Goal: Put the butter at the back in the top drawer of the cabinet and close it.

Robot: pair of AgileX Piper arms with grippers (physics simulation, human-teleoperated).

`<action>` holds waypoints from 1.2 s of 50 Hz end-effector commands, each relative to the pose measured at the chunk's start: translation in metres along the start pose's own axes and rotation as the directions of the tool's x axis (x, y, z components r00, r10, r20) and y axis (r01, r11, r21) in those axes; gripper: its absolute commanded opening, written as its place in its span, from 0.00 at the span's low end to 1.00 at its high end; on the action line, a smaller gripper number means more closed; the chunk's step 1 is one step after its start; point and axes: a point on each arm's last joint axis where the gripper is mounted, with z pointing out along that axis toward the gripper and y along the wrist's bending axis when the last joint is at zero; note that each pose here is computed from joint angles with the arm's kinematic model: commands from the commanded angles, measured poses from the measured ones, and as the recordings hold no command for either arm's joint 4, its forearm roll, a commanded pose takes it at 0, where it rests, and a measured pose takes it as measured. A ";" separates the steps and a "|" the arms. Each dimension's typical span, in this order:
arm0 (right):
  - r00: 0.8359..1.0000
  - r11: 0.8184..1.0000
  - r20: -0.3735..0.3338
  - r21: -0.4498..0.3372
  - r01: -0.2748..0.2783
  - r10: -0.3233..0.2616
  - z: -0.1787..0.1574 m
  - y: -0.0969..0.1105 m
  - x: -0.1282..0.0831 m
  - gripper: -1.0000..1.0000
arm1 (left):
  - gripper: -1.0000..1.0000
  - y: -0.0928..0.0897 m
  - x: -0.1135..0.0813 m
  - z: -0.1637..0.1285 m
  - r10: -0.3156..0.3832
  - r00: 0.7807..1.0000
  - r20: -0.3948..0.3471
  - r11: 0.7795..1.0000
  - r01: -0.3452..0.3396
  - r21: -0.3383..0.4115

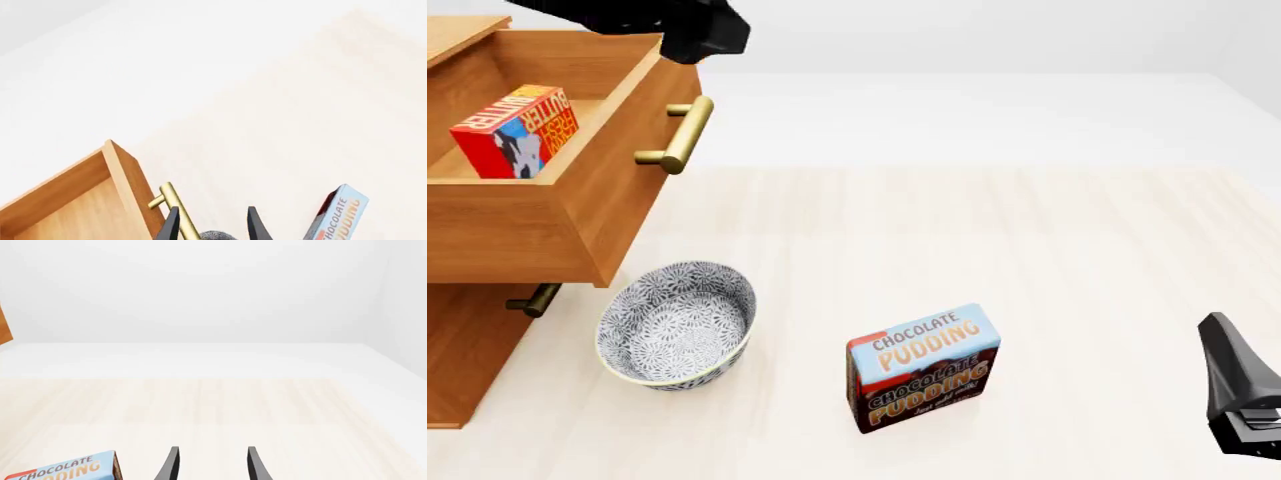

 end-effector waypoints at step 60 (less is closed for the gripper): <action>1.000 1.000 0.000 0.000 0.000 0.000 0.000 0.000 0.000 1.00 | 1.00 -0.058 0.053 0.124 -0.001 0.988 -0.152 0.992 0.021 0.128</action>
